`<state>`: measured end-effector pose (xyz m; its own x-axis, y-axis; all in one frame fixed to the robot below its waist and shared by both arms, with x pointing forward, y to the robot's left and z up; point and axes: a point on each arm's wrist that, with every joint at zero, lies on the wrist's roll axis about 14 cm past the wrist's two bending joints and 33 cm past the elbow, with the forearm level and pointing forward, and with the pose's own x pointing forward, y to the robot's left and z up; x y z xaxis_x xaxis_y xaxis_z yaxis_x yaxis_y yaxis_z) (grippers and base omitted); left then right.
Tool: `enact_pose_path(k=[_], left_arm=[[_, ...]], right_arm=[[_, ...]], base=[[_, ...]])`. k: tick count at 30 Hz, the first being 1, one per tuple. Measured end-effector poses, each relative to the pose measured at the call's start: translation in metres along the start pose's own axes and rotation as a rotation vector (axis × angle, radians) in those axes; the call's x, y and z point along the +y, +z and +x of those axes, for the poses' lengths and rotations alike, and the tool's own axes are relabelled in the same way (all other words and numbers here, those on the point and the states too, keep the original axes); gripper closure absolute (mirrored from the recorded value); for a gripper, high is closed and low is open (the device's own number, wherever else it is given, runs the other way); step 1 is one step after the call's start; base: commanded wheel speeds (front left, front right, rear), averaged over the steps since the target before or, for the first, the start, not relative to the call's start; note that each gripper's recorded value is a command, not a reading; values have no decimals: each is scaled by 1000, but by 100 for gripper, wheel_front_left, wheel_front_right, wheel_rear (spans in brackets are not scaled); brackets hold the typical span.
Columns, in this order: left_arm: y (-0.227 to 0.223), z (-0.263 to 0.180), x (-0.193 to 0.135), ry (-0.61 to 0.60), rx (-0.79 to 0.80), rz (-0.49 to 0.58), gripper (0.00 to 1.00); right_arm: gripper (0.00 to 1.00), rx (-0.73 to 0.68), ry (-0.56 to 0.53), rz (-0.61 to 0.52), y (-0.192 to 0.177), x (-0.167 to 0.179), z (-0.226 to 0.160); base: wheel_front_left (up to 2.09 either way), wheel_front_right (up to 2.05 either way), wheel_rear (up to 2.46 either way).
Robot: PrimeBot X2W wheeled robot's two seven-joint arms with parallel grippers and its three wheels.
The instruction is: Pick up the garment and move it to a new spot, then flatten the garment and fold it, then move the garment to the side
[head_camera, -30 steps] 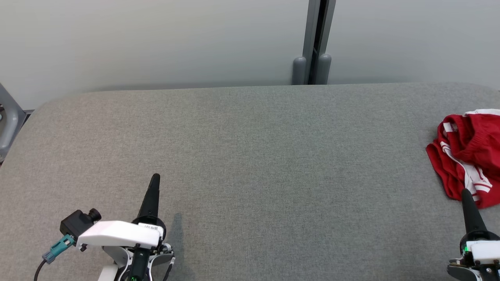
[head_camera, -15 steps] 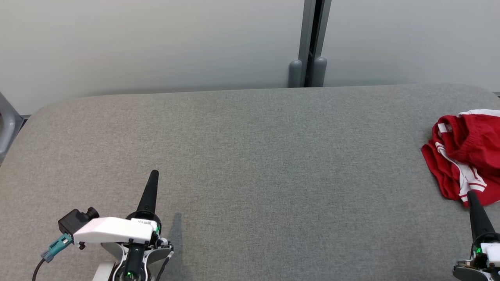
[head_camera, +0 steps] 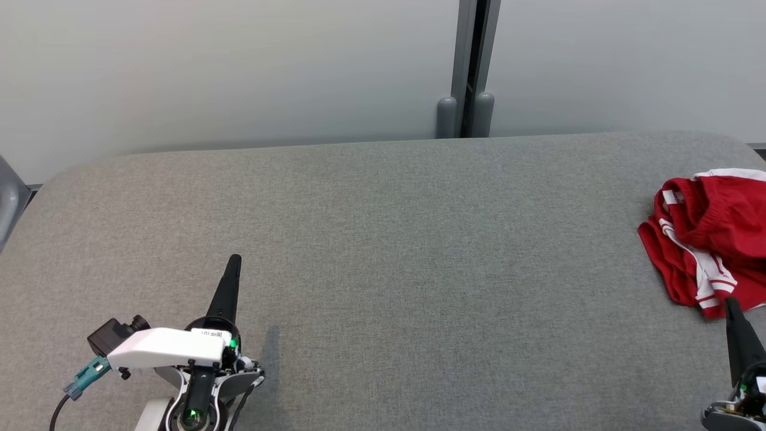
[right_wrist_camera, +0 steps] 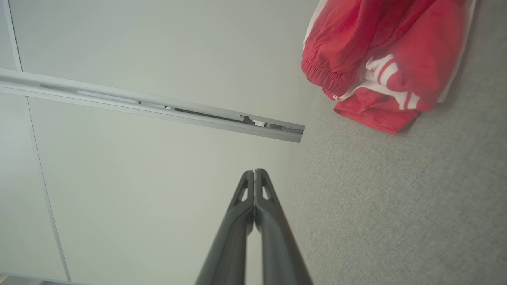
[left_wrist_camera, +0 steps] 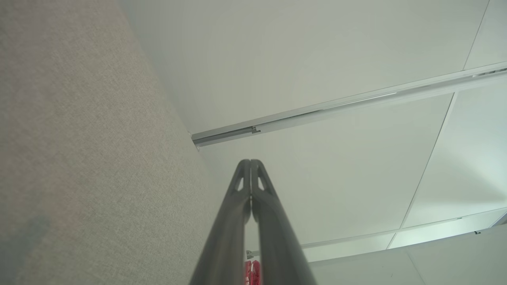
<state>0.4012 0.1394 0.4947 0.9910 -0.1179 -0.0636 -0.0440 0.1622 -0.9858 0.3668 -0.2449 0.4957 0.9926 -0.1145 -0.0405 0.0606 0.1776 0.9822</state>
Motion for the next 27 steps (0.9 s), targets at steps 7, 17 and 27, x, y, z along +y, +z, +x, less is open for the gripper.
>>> enact_pose_path(k=[7,17,27], left_arm=[[-1,1,-3,-12,7,-49,100],[-2,4,-11,-38,14,-110,100],[-3,6,-15,-53,24,-161,100]], right_arm=[[100,-11,7,55,5,0,-4],[100,-21,25,129,12,4,-7],[100,-35,43,190,19,7,-11]], base=[[0,0,0],[0,0,0],[0,0,0]])
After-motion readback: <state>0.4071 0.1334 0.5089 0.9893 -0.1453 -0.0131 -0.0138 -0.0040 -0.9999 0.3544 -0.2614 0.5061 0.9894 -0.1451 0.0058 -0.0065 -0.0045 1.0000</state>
